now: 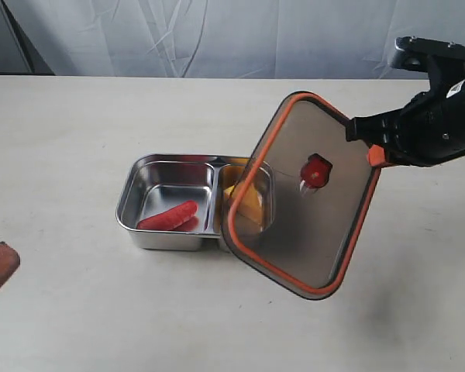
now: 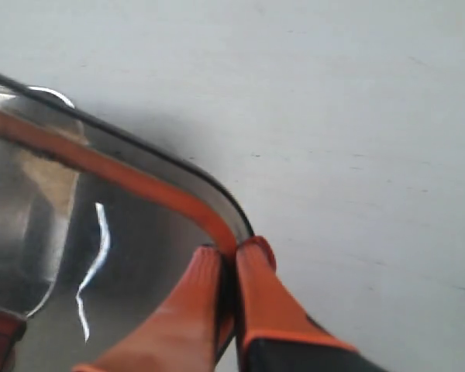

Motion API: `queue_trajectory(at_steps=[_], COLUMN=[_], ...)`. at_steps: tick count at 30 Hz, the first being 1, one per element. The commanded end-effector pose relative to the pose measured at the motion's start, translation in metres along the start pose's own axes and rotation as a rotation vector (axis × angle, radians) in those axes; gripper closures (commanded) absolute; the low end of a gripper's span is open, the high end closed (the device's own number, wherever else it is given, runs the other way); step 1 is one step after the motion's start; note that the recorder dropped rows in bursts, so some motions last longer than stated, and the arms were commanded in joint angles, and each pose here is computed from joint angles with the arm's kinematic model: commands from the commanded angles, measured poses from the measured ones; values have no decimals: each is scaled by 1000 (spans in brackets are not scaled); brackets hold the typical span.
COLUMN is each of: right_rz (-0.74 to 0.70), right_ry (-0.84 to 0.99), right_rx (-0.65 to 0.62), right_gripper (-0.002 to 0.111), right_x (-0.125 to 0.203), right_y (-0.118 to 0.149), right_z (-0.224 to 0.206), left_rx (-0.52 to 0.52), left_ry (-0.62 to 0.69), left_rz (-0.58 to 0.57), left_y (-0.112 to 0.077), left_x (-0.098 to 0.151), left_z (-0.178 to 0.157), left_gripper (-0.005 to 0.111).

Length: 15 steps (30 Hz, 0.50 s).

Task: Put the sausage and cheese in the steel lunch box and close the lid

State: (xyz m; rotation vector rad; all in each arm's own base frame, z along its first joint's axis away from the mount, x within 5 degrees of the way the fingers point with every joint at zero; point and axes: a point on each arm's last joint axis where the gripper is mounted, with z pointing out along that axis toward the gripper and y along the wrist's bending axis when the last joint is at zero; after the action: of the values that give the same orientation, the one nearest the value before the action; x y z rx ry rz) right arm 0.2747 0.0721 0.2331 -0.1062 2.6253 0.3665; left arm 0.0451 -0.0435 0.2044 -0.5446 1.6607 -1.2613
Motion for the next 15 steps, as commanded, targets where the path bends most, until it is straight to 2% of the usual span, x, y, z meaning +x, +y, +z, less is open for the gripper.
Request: queue_trajectory(at_steps=[1,3,6,11,15], right_rz=[-8,-19,-30,-153,-295], right_ry=[-26,-26,-28,-8,5], right_rx=[-113,-146,-183,-238,-279], right_gripper=[109,109,109,109,109], right_x=[-1,-1,-1,5,13], right_y=[11,14,17,38,60], right_z=[-3,-4,-4,-3,-1], left_rx=[251,265,293,298,283], left_ry=[61,73,92,154,229], left_rz=[98,142,185,177,140], left_y=[-21,-23,-27,-28,-27], left_x=[7,8,10,13,16], left_z=[-3,-4,-5,-3,2], left_gripper=[107,103,92,65,61])
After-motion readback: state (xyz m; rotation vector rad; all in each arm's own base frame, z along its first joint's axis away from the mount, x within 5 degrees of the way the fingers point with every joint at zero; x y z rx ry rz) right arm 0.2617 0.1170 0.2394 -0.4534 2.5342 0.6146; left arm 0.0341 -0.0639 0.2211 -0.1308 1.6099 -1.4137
